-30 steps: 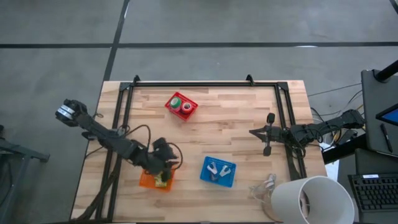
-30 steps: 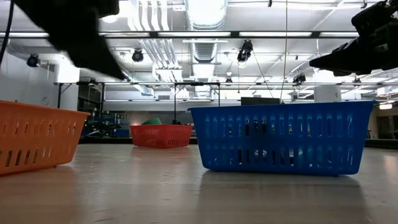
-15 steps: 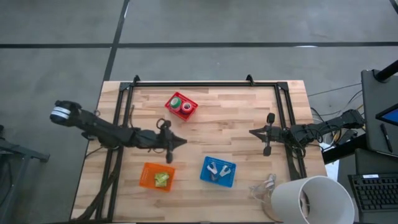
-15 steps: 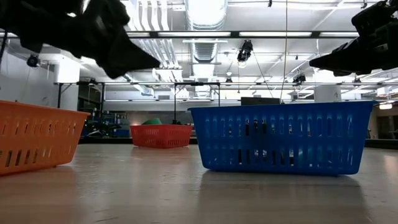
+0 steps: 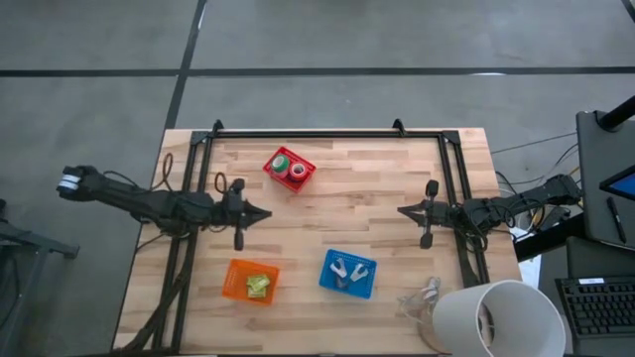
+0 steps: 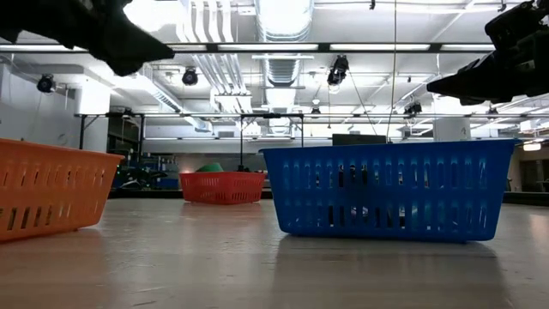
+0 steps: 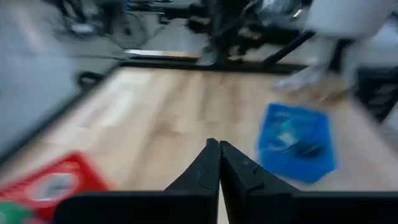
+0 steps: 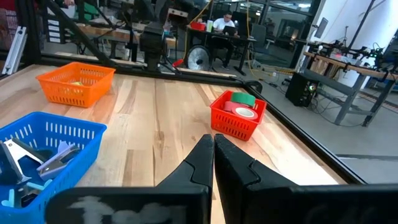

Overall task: Pick and place Stapler, Stapler remover, tape
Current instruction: Return to Home Position

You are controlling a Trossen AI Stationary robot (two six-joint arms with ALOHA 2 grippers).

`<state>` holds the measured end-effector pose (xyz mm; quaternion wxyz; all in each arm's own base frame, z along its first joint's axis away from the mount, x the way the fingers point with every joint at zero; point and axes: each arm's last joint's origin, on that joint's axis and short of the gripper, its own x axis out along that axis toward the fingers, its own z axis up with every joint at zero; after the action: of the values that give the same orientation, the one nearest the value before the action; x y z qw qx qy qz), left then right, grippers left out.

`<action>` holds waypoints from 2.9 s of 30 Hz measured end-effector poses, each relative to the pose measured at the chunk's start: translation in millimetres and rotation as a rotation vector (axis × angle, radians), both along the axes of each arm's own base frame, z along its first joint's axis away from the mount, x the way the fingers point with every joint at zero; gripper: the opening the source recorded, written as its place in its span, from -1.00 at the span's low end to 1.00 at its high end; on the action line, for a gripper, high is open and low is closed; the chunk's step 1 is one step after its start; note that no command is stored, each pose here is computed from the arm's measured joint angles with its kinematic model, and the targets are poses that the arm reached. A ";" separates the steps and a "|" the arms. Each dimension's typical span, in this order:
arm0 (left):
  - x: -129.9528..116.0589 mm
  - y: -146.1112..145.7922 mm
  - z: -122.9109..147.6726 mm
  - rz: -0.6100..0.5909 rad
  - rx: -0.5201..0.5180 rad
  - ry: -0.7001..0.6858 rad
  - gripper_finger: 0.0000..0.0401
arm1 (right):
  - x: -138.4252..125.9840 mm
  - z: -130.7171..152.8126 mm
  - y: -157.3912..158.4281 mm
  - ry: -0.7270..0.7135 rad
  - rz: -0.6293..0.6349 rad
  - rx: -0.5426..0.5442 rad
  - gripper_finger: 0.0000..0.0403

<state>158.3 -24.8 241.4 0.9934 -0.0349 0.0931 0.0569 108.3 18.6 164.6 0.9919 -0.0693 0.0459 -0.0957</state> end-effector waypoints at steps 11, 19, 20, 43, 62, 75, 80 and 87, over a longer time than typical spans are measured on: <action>-18.4 6.3 -11.8 0.073 0.098 0.027 -0.85 | 0.0 0.0 0.0 0.000 0.000 0.000 -0.96; -38.6 10.9 -42.4 0.081 0.102 -0.090 -0.89 | 0.0 -0.1 0.0 0.001 0.000 0.000 -0.96; -41.0 11.5 -44.5 0.082 0.102 -0.102 -0.89 | 0.0 0.1 0.1 0.000 0.001 0.000 -0.96; -62.6 13.3 -69.8 -0.017 0.128 -0.205 -0.88 | 0.0 0.0 0.0 0.000 0.000 0.000 -0.96; -61.0 13.0 -71.3 -0.017 0.113 -0.191 -0.85 | 0.0 0.0 0.0 0.000 0.000 0.000 -0.96; -61.0 13.0 -71.2 -0.017 0.113 -0.192 -0.91 | 0.0 0.1 0.0 0.000 0.000 0.000 -0.96; -61.0 13.0 -71.2 -0.017 0.113 -0.192 -0.88 | 0.0 0.0 0.0 0.000 0.000 0.000 -0.96; -61.0 13.0 -71.1 -0.017 0.113 -0.192 -0.85 | 0.0 0.1 0.0 0.000 0.000 0.000 -0.96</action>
<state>97.3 -11.8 170.3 0.9986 0.0166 -0.0058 0.0503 108.3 18.6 164.7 0.9919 -0.0692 0.0458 -0.0957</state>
